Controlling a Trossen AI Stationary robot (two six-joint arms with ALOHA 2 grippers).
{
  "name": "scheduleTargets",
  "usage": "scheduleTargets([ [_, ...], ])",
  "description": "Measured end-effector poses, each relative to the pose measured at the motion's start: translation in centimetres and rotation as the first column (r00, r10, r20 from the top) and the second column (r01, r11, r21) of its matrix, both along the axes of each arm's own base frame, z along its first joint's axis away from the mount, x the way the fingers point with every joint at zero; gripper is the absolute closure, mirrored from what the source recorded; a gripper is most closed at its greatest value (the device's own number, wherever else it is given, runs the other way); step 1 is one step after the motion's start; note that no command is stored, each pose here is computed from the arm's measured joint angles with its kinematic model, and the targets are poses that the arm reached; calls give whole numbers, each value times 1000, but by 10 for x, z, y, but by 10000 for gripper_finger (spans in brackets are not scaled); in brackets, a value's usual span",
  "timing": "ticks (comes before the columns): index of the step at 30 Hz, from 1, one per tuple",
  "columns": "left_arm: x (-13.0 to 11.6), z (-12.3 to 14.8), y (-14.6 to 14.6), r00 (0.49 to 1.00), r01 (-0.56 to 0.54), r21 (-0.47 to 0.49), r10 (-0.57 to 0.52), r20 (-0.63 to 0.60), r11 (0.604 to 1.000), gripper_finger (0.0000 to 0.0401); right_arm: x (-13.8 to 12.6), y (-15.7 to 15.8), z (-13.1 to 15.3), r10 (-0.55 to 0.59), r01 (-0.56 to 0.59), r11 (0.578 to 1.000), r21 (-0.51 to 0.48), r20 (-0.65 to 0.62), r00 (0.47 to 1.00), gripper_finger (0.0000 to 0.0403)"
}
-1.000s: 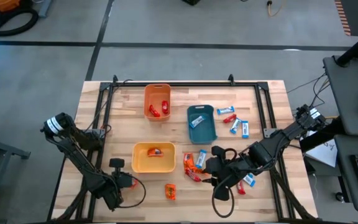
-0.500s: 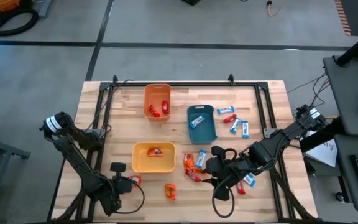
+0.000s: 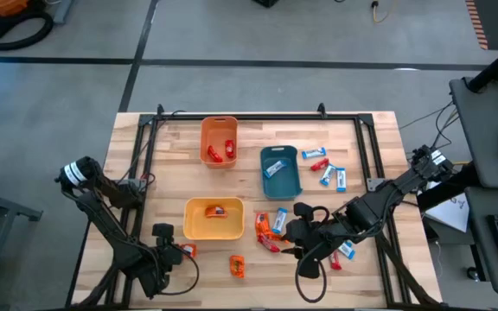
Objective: Organize candy in baskets
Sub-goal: Put the orange chocolate into the yellow bin
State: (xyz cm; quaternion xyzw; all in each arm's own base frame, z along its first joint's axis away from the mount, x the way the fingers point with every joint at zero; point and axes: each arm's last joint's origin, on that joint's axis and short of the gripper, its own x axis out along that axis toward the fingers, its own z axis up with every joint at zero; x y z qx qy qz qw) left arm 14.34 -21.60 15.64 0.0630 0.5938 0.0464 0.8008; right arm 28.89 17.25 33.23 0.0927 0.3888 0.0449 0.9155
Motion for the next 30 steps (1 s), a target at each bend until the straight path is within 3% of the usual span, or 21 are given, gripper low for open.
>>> scheduleTargets([
  [5, -2, -9, 3, 1000, -21, -13, 21, 19, 1000, 220, 0, 0, 0, 5, -5, 1000, -4, 1, 1000, 254],
  [10, -3, -15, 5, 999, -22, -21, 22, 24, 1000, 234, 0, 0, 0, 6, -6, 1000, -6, 1, 1000, 254],
  [15, -4, -18, 7, 1000, -23, -15, 24, 20, 1000, 275, 0, 0, 0, 6, -6, 1000, -6, 1, 1000, 254],
  [24, -5, -20, 9, 999, -36, -23, 36, 11, 999, 386, 0, 0, 0, 6, -6, 1000, -6, 1, 1000, 254],
  [30, -5, -14, 4, 998, -24, -51, 21, -54, 998, 393, 0, 0, 0, 9, -9, 1000, -8, 2, 1000, 254],
])
